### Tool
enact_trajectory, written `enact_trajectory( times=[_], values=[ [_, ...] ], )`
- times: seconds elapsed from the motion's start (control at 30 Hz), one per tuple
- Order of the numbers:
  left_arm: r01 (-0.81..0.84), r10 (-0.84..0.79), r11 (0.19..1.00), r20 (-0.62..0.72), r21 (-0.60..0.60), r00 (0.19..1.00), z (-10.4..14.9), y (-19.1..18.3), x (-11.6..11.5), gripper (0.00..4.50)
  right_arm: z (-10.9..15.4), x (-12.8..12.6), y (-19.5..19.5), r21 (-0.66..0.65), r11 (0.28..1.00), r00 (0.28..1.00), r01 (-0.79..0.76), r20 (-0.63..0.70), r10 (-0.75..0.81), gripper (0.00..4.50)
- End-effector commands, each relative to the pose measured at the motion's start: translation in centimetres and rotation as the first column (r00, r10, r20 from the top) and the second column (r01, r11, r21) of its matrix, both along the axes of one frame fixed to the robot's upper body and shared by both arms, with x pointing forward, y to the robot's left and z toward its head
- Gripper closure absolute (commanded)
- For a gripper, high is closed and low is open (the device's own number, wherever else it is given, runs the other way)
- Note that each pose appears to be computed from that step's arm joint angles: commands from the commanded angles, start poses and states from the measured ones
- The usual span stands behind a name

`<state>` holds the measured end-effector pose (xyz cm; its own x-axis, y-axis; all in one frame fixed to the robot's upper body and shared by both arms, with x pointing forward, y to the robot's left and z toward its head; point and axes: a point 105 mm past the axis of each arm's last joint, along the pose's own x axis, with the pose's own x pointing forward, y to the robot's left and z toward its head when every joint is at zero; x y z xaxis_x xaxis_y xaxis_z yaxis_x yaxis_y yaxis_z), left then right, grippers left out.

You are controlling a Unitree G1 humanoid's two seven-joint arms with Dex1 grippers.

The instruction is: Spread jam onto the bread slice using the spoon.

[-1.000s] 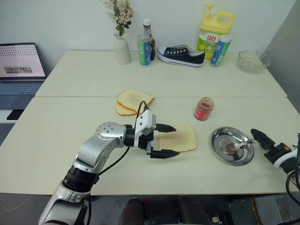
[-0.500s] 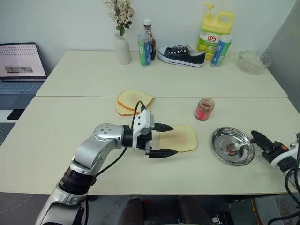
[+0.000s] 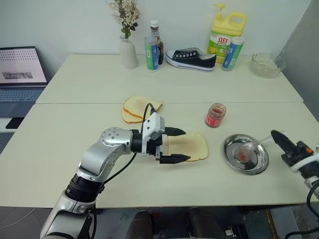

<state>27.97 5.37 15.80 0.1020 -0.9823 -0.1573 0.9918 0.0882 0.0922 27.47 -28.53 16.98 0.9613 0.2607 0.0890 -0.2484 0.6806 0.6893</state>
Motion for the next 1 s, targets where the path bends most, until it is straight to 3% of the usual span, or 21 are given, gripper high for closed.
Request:
enact_trajectory(
  times=[0.03,0.23,0.47,1.0],
  values=[
    [-0.045,0.047,0.998,0.048,-0.040,0.998,1.7,1.1,0.8,0.00,5.7,0.6,2.4,-0.081,0.996,0.986,-0.043,0.157,0.055,4.49],
    [-0.156,0.165,0.981,0.081,-0.115,0.983,2.9,1.3,2.6,0.00,9.3,5.1,5.5,-0.292,0.956,0.967,-0.008,0.242,0.081,4.49],
    [-0.182,0.196,0.972,0.086,-0.146,0.977,3.2,0.4,2.7,0.00,9.0,8.7,6.8,-0.446,0.895,0.960,0.004,0.253,0.122,4.49],
    [-0.212,0.228,0.966,0.099,-0.149,0.969,3.4,0.7,2.6,0.00,6.5,10.3,8.8,-0.629,0.777,0.946,0.021,0.263,0.187,4.49]
  ],
)
